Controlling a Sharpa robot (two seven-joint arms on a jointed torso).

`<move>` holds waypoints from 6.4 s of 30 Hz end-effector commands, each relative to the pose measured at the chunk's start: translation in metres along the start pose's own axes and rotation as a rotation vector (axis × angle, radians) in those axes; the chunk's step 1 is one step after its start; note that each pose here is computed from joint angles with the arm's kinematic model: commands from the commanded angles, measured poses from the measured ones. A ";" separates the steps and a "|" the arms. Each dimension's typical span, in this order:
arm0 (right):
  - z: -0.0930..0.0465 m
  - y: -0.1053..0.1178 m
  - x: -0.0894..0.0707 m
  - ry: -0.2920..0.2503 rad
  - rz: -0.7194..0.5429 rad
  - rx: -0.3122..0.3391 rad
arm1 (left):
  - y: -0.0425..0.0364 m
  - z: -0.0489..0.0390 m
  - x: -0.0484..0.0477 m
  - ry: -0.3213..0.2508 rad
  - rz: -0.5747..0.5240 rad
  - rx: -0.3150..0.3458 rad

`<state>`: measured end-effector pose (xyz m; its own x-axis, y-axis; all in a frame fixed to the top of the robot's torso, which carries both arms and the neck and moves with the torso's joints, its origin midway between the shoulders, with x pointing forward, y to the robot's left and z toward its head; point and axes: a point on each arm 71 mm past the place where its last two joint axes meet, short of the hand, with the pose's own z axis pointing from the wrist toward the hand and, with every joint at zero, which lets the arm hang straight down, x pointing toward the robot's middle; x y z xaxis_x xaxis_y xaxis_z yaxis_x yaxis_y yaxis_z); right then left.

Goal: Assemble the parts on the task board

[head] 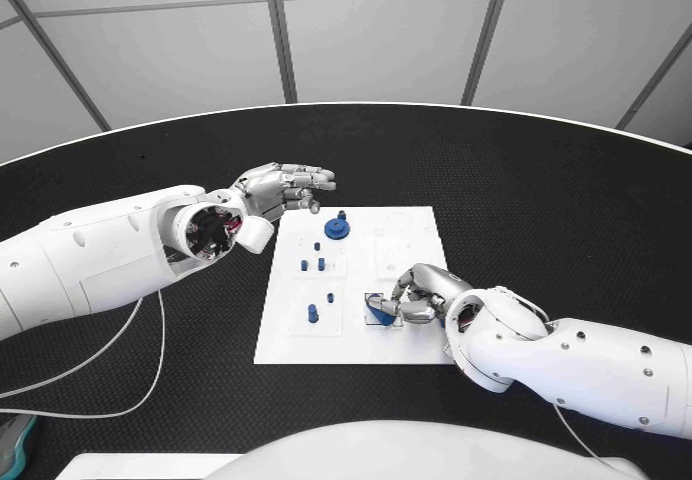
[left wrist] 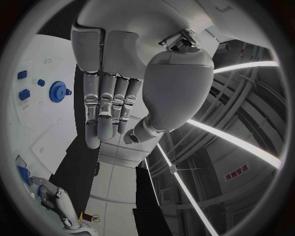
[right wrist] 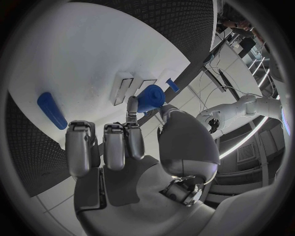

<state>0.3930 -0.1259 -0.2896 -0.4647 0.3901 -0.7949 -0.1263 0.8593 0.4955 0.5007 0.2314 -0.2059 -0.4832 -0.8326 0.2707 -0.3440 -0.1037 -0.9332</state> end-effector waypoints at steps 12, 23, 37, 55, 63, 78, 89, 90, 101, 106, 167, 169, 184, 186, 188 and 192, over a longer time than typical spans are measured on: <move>0.001 0.001 0.000 -0.004 0.001 -0.008 | 0.0004 0.0018 0.0012 0.003 0.000 -0.002; -0.013 0.005 -0.001 0.014 0.008 -0.056 | 0.0004 0.0011 0.0002 0.001 0.000 -0.002; -0.016 0.000 -0.002 0.031 -0.003 -0.022 | 0.0005 0.0008 0.0004 0.001 0.000 -0.003; -0.012 -0.004 -0.001 0.033 -0.011 0.002 | 0.0005 -0.0003 -0.0004 -0.002 0.000 -0.005; -0.015 -0.004 -0.001 0.038 -0.011 -0.003 | 0.0004 -0.0014 -0.0017 -0.005 0.000 -0.006; -0.018 -0.004 -0.002 0.043 -0.012 -0.014 | 0.0003 -0.0021 -0.0023 -0.007 0.000 -0.006; -0.034 -0.023 -0.018 -0.037 0.021 0.002 | 0.0002 -0.0022 -0.0030 -0.008 0.000 -0.005; -0.037 -0.027 -0.021 -0.050 0.026 0.005 | 0.0002 -0.0025 -0.0034 -0.009 0.000 -0.005; -0.060 -0.064 -0.045 -0.150 -0.076 0.062 | 0.0000 -0.0032 -0.0077 -0.015 0.001 -0.003; -0.058 -0.074 -0.048 -0.165 -0.101 0.100 | 0.0005 -0.0018 -0.0064 -0.008 0.000 -0.004; -0.025 -0.072 -0.016 -0.025 -0.179 0.144 | 0.0003 -0.0064 -0.0074 -0.014 0.000 -0.008; -0.025 -0.072 -0.016 -0.026 -0.178 0.147 | 0.0003 -0.0067 -0.0075 -0.014 0.000 -0.008; -0.041 -0.056 -0.021 -0.088 -0.112 0.102 | 0.0003 -0.0063 -0.0071 -0.014 0.000 -0.007; -0.044 -0.052 -0.021 -0.092 -0.104 0.092 | 0.0003 -0.0058 -0.0067 -0.013 0.000 -0.007; -0.045 -0.049 -0.021 -0.094 -0.097 0.083 | 0.0004 -0.0053 -0.0063 -0.012 0.000 -0.007; -0.046 -0.041 -0.021 -0.099 -0.084 0.065 | 0.0004 -0.0046 -0.0059 -0.011 0.000 -0.007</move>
<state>0.3674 -0.1861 -0.2776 -0.3656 0.3413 -0.8659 -0.1010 0.9103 0.4015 0.4996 0.2389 -0.2067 -0.4741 -0.8387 0.2681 -0.3496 -0.1001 -0.9315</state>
